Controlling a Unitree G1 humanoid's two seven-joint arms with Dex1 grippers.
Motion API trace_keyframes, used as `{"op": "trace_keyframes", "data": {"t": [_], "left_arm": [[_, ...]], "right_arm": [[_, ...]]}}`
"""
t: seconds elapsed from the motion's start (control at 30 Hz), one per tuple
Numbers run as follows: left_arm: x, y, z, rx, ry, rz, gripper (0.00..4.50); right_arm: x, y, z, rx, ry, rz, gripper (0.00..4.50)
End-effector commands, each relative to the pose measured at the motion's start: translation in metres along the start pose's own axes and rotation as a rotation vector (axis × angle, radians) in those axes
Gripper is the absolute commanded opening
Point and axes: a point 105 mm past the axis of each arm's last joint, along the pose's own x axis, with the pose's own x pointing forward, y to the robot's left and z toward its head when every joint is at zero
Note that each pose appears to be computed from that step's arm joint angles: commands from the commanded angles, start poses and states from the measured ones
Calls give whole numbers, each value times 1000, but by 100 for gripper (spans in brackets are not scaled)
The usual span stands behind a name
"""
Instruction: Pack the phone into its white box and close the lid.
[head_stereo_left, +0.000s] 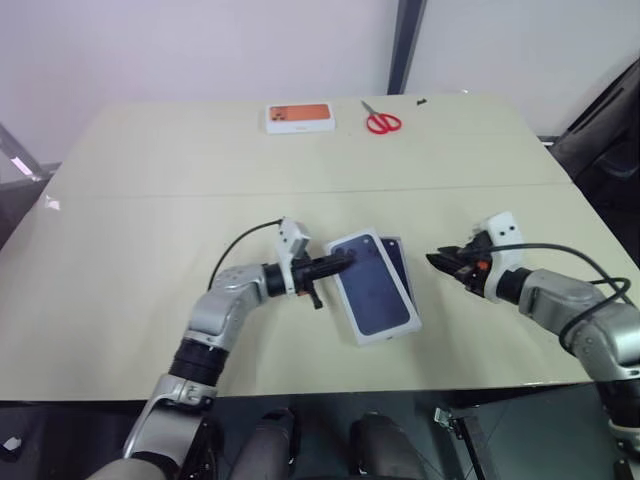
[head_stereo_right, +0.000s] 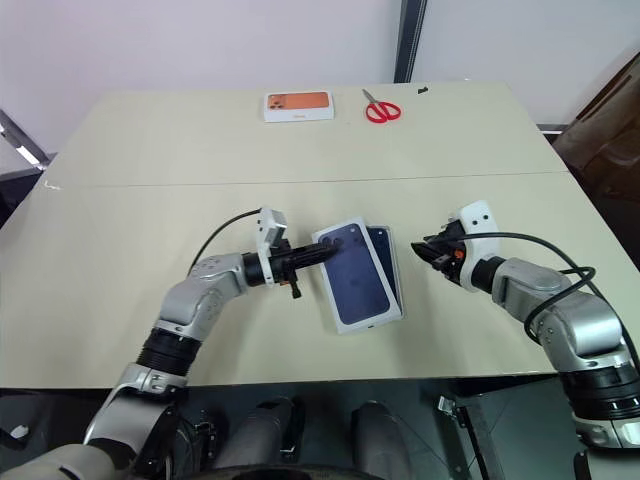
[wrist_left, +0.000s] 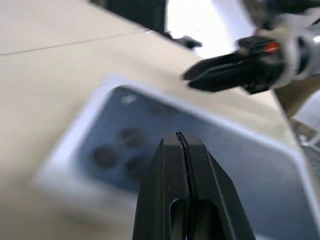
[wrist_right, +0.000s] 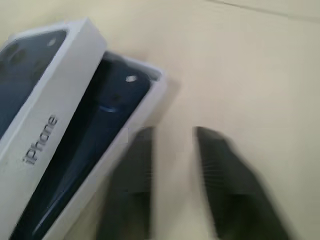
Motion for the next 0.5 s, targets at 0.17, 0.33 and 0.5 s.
{"op": "trace_keyframes", "data": {"t": [0.17,0.33,0.5], "left_arm": [[-25,-6,-10,-56,99,4,0],[-28,-10,-17,-113,138,-6,0],[-34,-12,-29,-149,194,-10,0]], "right_arm": [[2,23,14,-130,-75,76,6],[4,29,14,-162,-68,110,6],[6,36,17,-161,-81,135,6]]}}
